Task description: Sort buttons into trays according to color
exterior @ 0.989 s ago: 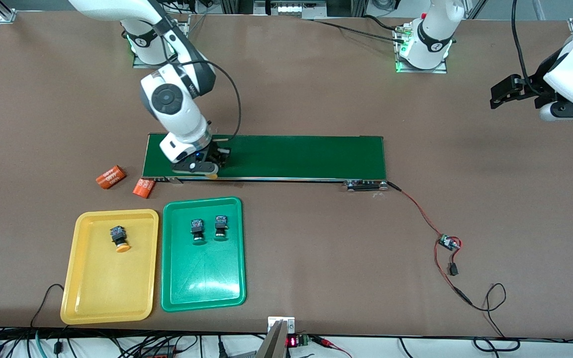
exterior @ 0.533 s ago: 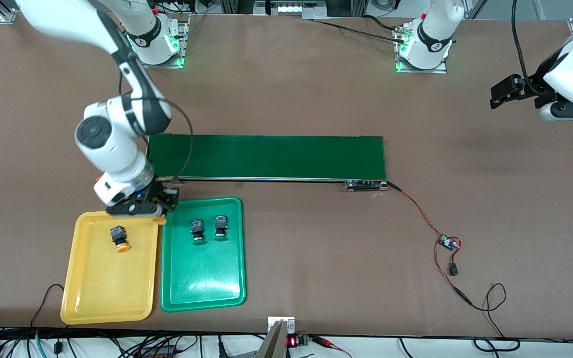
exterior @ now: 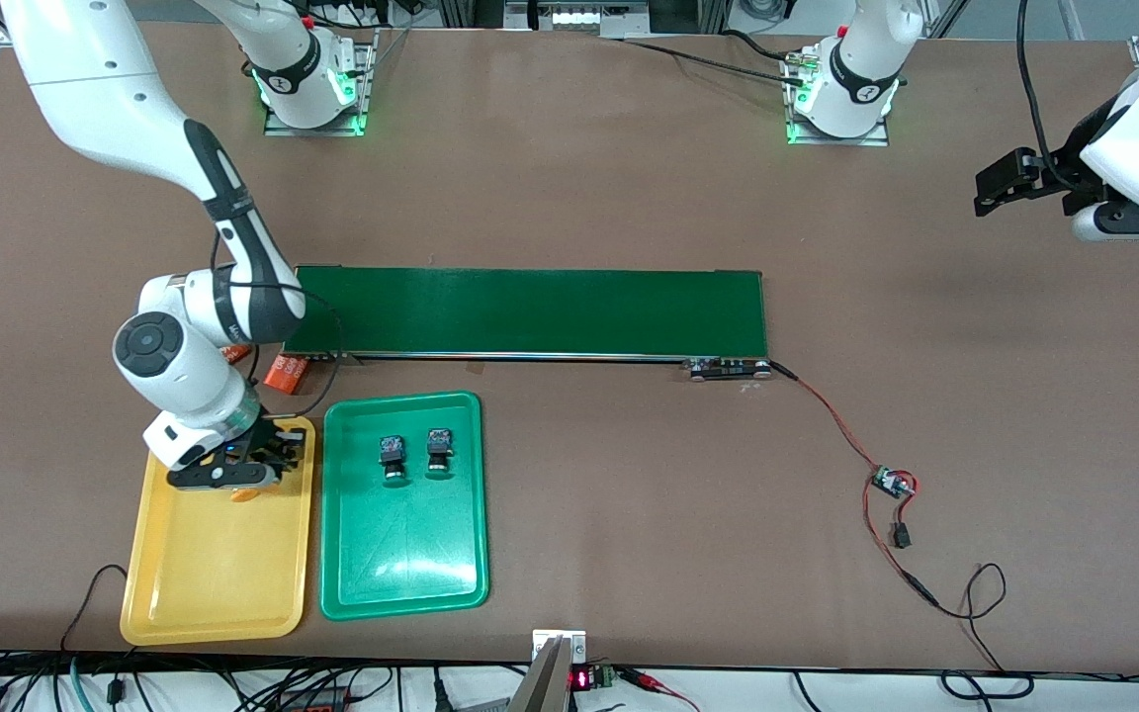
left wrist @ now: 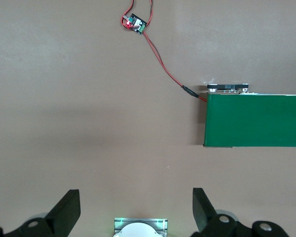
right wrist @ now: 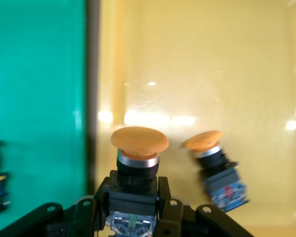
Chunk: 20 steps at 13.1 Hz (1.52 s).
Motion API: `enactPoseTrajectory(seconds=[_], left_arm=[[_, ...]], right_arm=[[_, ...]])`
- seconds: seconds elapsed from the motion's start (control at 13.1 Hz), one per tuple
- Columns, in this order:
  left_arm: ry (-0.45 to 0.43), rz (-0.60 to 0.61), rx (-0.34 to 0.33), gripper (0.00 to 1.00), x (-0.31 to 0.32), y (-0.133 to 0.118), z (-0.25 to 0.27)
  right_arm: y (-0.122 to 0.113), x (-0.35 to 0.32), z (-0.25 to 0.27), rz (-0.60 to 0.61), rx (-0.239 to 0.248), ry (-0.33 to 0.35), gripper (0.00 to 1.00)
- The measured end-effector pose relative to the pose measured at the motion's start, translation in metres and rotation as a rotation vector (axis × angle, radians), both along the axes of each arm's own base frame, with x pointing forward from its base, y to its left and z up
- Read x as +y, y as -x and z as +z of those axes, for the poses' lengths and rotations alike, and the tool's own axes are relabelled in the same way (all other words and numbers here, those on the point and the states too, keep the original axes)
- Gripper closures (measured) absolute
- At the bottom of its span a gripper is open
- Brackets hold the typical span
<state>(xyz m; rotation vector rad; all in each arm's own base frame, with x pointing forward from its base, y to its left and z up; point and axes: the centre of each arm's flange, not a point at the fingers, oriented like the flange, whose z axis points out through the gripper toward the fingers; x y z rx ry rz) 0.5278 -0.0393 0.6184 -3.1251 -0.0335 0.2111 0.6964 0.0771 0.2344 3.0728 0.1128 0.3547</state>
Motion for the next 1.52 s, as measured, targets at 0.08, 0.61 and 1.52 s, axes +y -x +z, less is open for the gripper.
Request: enactPoseTrajectory(seconds=[0.08, 0.61, 1.52], left_arm=[[0.000, 0.000, 0.000, 0.00, 0.000, 0.000, 0.000], [0.000, 0.000, 0.000, 0.00, 0.000, 0.000, 0.000], [0.000, 0.000, 0.000, 0.00, 0.000, 0.000, 0.000]], right_arm=[[-0.002, -0.008, -0.004, 0.004, -0.011, 0.001, 0.59], [-0.005, -0.014, -0.017, 0.010, -0.046, -0.006, 0.33], [0.040, -0.040, 0.199, -0.121, 0.207, -0.053, 0.00]])
